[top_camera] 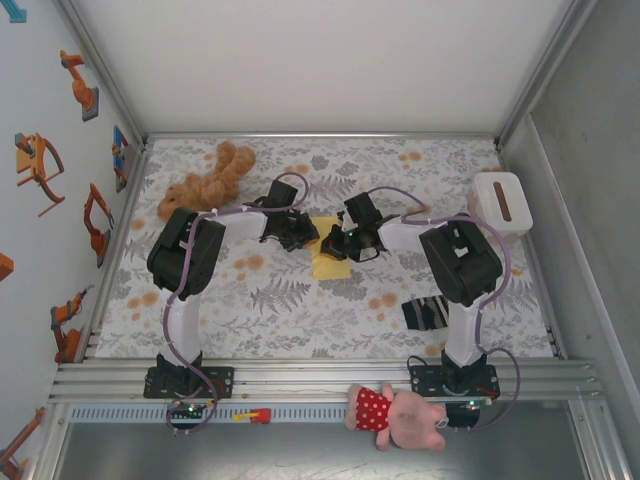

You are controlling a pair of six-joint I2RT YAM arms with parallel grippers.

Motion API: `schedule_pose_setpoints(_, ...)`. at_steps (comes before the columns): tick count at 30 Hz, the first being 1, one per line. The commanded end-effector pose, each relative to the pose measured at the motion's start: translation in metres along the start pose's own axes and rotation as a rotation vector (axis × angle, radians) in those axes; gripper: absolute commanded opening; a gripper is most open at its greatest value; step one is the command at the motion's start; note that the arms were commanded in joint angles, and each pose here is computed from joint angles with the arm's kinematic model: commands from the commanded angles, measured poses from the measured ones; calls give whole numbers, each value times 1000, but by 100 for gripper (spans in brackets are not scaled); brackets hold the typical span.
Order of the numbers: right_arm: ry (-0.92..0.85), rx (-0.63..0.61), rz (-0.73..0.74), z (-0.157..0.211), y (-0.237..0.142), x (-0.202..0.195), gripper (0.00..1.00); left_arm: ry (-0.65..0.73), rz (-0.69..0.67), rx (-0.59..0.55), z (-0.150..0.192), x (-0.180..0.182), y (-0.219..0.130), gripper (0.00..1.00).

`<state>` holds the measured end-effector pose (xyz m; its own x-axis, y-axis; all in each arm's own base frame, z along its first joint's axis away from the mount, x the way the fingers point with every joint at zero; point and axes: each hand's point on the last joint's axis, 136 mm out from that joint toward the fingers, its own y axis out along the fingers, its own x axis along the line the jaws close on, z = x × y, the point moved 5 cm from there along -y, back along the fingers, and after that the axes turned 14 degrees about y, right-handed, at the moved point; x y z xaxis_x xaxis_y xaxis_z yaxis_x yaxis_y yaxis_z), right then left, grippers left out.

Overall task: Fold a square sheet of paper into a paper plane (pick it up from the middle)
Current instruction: Fold the triangle a second time at the center of the table.

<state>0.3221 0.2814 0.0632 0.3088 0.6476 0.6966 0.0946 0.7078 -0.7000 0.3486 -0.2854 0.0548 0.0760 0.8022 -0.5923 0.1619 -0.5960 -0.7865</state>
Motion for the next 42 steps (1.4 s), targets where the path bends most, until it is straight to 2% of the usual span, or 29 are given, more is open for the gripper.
schedule_pose_setpoints(1, -21, -27, 22, -4, 2, 2, 0, -53, -61, 67, 16, 21, 11, 13)
schedule_pose_setpoints(42, -34, -4, 51, -2, 7, -1, 0, -59, -56, 76, 19, 23, 14, 13)
